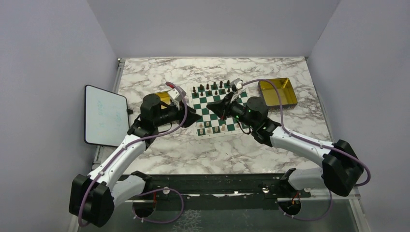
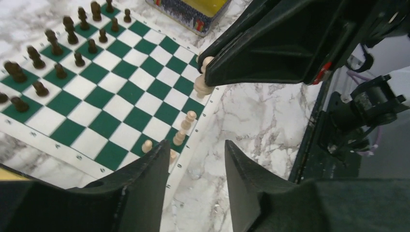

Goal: Set up the chess pieces on the board
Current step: Adjust the chess piece.

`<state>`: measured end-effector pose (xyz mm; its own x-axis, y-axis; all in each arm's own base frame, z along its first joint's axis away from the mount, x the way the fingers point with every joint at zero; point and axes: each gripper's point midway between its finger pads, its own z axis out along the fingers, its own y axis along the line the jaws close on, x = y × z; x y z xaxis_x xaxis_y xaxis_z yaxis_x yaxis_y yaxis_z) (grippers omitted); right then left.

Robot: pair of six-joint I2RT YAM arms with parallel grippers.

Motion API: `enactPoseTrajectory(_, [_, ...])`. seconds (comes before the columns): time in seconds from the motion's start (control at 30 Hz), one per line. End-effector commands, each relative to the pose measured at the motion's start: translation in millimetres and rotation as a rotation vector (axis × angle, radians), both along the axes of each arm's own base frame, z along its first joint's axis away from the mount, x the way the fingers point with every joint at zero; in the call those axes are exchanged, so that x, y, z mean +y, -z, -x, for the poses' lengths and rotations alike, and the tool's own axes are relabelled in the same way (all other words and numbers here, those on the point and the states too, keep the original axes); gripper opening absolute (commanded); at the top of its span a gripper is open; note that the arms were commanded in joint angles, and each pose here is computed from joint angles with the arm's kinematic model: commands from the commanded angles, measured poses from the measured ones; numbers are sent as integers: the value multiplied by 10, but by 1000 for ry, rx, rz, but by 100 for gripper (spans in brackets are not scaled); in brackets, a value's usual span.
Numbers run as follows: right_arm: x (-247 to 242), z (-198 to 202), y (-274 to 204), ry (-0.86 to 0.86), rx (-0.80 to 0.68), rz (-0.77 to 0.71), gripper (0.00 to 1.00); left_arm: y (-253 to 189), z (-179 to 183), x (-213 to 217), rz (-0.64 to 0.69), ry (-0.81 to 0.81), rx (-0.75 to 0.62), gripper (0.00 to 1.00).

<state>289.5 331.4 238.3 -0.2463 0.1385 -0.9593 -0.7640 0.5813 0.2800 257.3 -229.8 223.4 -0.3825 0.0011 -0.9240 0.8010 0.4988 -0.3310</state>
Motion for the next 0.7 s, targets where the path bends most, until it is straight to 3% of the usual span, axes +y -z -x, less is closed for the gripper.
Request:
enactPoseTrajectory(0.0, [-68,68,-339,42,128,-142,1,-317,-82,-93,2,25,-267,51])
enactPoseTrajectory(0.4, [-12,195,-429,1,257,-227,1,-468,16,-365,-62,112,-462,72])
enactPoseTrajectory(0.57, [24,257,-447,-32,288,-250,1,-420,-35,-433,-80,103,-467,72])
enactPoseTrajectory(0.67, [44,296,-447,-55,300,-252,1,-427,-82,-466,-79,95,-459,64])
